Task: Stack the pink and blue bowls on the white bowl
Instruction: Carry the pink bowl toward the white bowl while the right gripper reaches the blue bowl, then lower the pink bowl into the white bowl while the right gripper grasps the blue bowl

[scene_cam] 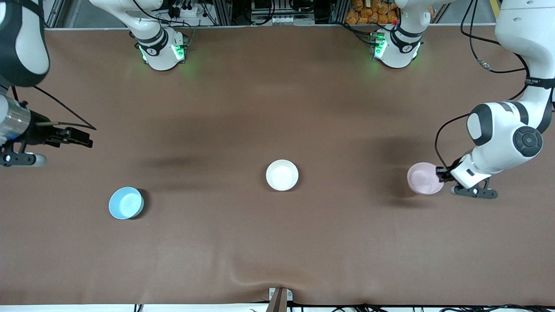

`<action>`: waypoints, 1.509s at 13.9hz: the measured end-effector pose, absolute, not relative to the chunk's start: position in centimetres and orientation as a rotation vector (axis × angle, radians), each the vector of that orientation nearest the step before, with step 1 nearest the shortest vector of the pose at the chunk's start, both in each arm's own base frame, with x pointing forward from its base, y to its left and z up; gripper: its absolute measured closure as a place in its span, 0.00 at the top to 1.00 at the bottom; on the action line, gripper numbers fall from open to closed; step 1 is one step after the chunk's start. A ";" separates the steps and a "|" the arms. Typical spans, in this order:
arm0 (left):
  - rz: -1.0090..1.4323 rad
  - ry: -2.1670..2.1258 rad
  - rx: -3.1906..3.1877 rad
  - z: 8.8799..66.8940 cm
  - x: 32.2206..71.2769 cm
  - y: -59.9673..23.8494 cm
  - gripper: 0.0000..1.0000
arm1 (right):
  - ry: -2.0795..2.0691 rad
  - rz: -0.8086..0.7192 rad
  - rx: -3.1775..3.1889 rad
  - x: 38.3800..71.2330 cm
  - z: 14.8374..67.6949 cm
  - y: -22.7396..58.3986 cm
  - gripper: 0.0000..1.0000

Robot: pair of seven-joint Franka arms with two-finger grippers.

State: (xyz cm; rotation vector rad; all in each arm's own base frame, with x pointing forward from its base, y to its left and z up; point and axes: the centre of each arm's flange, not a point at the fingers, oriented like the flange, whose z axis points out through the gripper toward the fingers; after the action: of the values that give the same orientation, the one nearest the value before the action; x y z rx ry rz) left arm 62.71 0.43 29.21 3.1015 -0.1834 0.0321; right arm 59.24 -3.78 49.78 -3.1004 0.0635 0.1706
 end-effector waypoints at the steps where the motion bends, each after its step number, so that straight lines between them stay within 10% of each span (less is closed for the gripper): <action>1: 0.038 -0.144 3.097 30.7 63.6 -2.3 0.03 | 0.069 0.195 -3.098 59.7 48.2 -4.0 1.00; 21: -0.066 0.219 2.948 27.8 58.6 -43.3 0.03 | 0.324 0.007 -3.097 66.7 19.6 -9.4 0.93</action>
State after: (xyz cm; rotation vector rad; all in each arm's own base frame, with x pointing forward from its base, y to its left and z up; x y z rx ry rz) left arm 58.56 -43.31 27.82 2.9479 0.2186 -0.0658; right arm 66.68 -9.38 19.57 -3.0969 0.3237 0.0069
